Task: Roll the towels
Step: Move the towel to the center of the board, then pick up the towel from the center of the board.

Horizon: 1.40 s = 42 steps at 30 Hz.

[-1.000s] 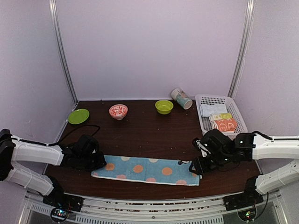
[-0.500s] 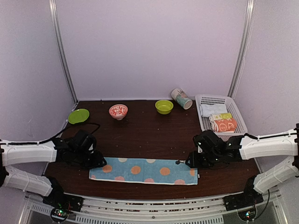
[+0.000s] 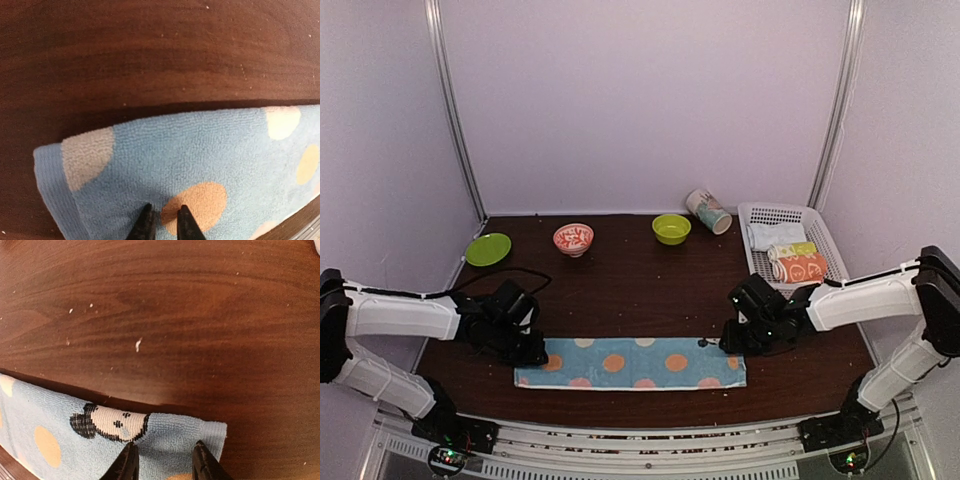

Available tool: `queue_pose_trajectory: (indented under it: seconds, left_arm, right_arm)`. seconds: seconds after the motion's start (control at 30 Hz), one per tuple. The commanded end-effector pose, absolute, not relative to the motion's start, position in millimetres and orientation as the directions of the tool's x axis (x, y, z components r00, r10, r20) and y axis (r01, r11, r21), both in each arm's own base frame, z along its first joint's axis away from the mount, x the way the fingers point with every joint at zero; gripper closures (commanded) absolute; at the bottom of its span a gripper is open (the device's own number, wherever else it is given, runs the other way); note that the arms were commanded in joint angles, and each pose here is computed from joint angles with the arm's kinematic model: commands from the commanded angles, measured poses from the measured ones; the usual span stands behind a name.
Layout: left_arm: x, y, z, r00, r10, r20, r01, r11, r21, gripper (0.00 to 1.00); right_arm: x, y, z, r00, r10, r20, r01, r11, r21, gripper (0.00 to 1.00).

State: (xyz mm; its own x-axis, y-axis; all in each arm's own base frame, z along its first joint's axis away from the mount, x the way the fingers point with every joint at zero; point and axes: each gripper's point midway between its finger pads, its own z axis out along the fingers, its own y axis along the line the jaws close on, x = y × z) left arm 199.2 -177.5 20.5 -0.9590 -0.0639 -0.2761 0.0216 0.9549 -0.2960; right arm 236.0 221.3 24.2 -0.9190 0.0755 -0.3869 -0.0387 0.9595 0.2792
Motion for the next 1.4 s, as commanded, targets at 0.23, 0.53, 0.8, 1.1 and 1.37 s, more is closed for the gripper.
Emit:
queue_pose_trajectory:
  seconds: [0.23,0.53,0.8,1.1,1.37]
  left_arm:
    - [192.1,-182.7,3.5,-0.962,-0.076,-0.261,0.019,0.939,-0.345,0.91]
    - [199.1,-193.7,30.6,-0.954,-0.051,-0.295,0.063,0.929,-0.365,0.82]
    - [215.8,-206.4,76.1,-0.923,-0.043,-0.383,0.124,0.908,-0.401,0.67]
    - [221.8,-209.2,63.5,-0.93,-0.013,-0.366,0.129,0.923,-0.362,0.69]
    - [220.9,-208.5,58.7,-0.932,-0.017,-0.363,0.124,0.924,-0.362,0.69]
  right_arm:
    - [279.1,177.7,8.6,-0.922,0.047,-0.384,0.015,0.996,0.086,0.57]
    - [282.0,191.2,76.3,-0.879,0.122,-0.462,-0.008,0.963,0.27,0.4]
    - [237.5,166.4,71.7,-0.88,0.235,-0.412,0.08,0.93,0.36,0.4]
    - [221.8,172.9,42.4,-0.882,0.342,-0.324,0.161,0.865,0.476,0.44]
    - [201.8,167.1,10.1,-0.935,0.243,-0.257,0.143,0.923,0.356,0.49]
